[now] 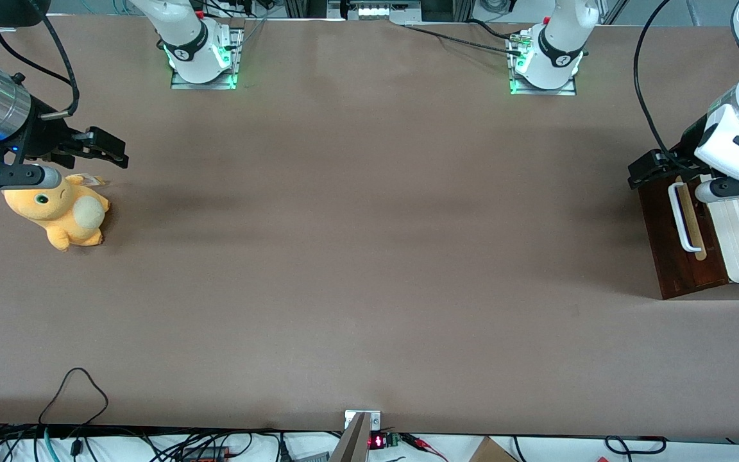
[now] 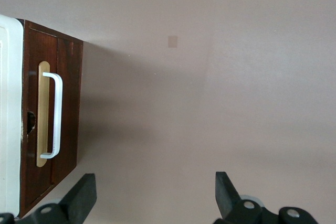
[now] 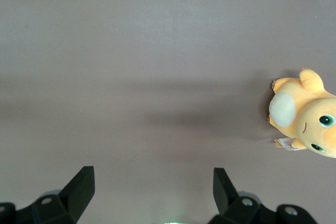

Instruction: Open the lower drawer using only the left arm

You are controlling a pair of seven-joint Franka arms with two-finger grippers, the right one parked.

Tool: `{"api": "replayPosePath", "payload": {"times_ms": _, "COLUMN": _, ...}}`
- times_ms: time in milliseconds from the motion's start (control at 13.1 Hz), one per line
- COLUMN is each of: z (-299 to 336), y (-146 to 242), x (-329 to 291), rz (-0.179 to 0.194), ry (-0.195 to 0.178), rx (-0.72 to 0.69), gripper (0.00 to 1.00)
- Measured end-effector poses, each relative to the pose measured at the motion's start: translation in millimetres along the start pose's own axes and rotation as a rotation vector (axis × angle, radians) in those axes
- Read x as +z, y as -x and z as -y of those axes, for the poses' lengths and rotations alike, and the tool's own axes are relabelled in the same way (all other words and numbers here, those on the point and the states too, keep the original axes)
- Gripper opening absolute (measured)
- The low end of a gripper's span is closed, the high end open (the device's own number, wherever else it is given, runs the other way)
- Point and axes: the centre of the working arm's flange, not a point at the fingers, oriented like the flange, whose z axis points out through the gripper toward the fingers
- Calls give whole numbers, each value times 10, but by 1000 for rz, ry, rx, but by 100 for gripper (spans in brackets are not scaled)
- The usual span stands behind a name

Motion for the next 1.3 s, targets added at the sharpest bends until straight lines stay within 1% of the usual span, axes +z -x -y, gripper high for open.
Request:
{"api": "replayPosePath", "payload": {"times_ms": 229, "z": -14, "y": 14, "x": -39, "rz": 8, "ry": -2, "rx": 3, "gripper": 100}}
{"api": "replayPosePath", "payload": {"times_ms": 611, "z": -27, "y": 14, "x": -74, "rz": 6, "ry": -1, "rx": 5, "gripper": 100}}
{"api": "replayPosePath", "payload": {"times_ms": 916, "z": -26, "y": 28, "x": -20, "rz": 36, "ry": -7, "rx": 7, "gripper": 100}}
{"api": "replayPosePath", "payload": {"times_ms": 1221, "z": -45, "y": 30, "x": 17, "rz": 50, "ry": -9, "rx": 20, "gripper": 100}}
{"api": "replayPosePath", "payload": {"times_ms": 1298, "z": -52, "y": 42, "x": 34, "rz": 63, "ry": -11, "rx": 35, "gripper": 100}}
